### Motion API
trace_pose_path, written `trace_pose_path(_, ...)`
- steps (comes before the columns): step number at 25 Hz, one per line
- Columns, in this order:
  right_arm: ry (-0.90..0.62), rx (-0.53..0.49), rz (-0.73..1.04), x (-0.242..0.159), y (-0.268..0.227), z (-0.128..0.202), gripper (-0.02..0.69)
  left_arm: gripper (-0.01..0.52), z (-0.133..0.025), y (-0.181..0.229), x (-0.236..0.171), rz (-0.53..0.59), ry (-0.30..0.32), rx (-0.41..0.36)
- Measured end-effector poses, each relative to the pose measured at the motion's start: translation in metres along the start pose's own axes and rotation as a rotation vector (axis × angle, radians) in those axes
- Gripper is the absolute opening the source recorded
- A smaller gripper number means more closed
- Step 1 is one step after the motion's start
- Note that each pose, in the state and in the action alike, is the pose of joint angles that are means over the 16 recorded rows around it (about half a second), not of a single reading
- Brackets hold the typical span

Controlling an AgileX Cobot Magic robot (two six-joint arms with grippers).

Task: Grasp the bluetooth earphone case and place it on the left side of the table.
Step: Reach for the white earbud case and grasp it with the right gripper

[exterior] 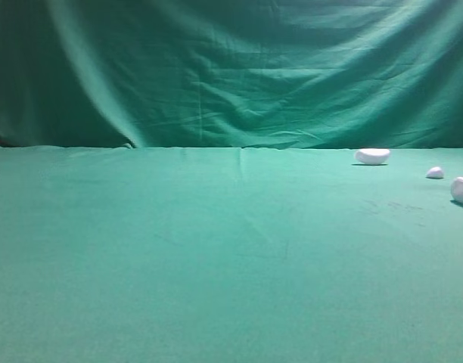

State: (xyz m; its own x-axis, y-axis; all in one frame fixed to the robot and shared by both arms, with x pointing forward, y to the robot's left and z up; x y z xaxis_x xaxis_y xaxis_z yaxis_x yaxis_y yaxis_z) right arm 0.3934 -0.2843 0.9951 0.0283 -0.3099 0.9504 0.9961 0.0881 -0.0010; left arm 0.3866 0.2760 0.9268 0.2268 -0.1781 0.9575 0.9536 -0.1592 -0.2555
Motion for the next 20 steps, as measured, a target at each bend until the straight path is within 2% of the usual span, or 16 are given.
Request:
trace_pose_path(4,0.020,0.005,0.030,0.027,0.003,0.012,0.000,0.000,0.000,0.000,0.000,0.000,0.000,0.000)
trace_pose_path(10,-0.025,-0.036,0.283,0.038,0.018,0.022,0.000,0.000,0.000,0.000,0.000,0.000,0.000,0.000)
trace_pose_path(20,-0.171,-0.095,0.746,-0.001,0.069,0.016,0.000,0.000,0.000,0.000,0.000,0.000,0.000,0.000)
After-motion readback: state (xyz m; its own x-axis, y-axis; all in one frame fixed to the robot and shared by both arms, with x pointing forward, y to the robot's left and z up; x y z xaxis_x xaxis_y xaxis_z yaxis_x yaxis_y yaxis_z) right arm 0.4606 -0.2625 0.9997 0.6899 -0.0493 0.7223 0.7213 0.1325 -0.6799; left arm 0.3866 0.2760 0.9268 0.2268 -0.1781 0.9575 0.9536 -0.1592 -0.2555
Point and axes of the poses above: a point on each arm's last joint axis where the gripper is mounted, y pointing out along that axis toward the gripper, z along the wrist's bending axis when the last joint is at zero, x = y × z, the point moved 10 cm from there along y, pointing out along that axis toward the gripper, and after that the axes turned 9 degrees about y, right-handed, at the moved point
